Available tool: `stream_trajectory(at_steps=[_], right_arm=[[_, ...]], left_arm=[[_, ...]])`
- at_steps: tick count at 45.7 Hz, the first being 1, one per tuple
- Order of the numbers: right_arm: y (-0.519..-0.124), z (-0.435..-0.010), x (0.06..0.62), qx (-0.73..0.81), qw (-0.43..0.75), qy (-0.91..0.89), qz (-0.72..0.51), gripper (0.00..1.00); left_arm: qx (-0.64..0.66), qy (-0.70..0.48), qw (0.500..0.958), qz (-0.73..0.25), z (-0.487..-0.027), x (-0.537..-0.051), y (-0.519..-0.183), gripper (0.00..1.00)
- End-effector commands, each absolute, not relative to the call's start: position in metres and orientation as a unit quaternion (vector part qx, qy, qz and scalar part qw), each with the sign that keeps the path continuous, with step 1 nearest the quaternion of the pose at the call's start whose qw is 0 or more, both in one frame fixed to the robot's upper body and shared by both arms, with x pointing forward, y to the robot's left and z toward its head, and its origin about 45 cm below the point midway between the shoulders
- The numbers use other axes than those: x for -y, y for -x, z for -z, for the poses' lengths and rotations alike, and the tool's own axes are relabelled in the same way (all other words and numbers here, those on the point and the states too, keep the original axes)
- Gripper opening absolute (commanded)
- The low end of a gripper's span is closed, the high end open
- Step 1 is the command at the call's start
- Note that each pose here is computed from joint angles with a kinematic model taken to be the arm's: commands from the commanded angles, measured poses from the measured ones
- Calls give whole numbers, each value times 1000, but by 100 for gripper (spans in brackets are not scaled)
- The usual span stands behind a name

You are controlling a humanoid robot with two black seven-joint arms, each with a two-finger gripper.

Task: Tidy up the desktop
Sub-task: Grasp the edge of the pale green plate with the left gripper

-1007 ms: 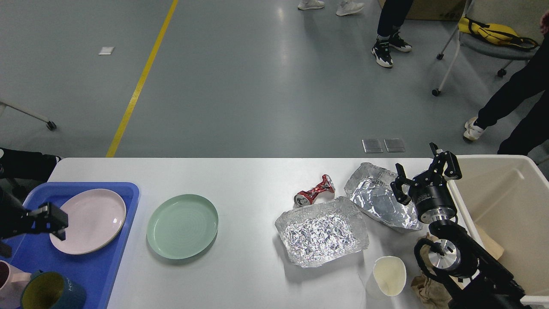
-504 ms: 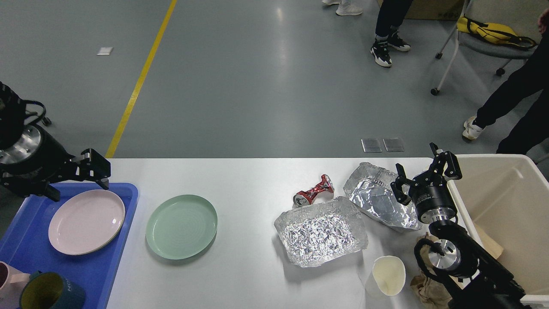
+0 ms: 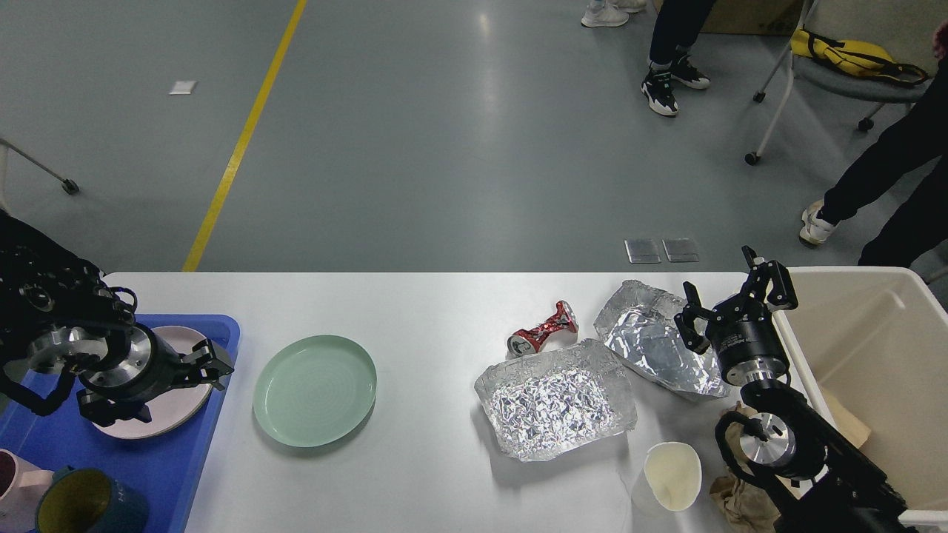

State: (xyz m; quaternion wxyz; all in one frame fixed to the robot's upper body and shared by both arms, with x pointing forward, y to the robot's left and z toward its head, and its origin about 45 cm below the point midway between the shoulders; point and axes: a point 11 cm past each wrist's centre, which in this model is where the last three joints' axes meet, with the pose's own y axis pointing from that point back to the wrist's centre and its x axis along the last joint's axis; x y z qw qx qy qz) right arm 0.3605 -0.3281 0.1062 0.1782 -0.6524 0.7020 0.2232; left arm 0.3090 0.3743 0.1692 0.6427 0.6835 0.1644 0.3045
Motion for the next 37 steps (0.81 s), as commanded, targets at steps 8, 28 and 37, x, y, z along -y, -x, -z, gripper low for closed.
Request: stream_trajectory(at_steps=[8, 28, 37], right_arm=[[-361, -106, 328, -702, 178, 653, -223, 100], [-361, -106, 328, -702, 178, 653, -223, 100], [-361, -106, 328, -702, 179, 652, -224, 100]], left_arm=[[-162, -667, 634, -358, -127, -351, -300, 96], [-180, -656, 634, -369, -94, -339, -297, 92], [-178, -657, 632, -371, -91, -340, -298, 82]])
